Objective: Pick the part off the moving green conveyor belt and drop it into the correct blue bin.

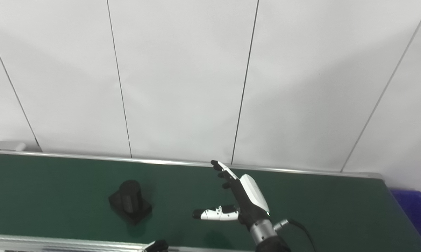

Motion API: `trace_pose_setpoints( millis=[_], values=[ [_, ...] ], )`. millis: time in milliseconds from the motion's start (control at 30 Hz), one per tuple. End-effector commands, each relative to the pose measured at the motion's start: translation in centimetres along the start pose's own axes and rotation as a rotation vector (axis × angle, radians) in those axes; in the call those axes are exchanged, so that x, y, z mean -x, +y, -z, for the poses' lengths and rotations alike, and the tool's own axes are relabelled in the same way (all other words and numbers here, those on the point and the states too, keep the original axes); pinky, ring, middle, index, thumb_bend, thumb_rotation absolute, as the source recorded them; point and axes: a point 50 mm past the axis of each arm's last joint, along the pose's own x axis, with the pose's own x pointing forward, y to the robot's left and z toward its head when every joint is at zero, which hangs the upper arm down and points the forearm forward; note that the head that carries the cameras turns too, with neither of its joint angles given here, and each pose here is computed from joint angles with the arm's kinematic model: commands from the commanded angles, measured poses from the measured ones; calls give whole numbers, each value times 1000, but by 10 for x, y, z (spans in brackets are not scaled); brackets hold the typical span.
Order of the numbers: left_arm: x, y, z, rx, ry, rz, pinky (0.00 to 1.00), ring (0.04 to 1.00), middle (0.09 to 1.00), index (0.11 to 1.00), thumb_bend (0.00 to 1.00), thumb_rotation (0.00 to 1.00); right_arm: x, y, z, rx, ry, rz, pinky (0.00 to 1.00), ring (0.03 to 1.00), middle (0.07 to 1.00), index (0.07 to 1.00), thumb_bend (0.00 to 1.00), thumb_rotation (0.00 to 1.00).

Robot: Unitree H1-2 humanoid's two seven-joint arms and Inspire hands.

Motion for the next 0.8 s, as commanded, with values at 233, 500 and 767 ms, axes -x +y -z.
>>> trace_pose_setpoints(
  millis=[233, 500, 767],
  values=[
    [-7, -2, -11, -23, -75, 11, 838, 836, 860, 851, 884, 107, -28, -2, -21, 13, -68, 5, 734, 860, 908, 929, 932, 429],
    [-4, -5, -15, -33, -81, 20, 835, 838, 855, 839, 886, 112, -38, 3, -28, 26, -69, -22, 717, 858, 909, 930, 934, 423],
    [2, -3, -18, -27, -87, 25, 834, 836, 841, 835, 877, 94, -48, 9, -34, 38, -69, -60, 725, 869, 917, 931, 930, 411]
  ],
)
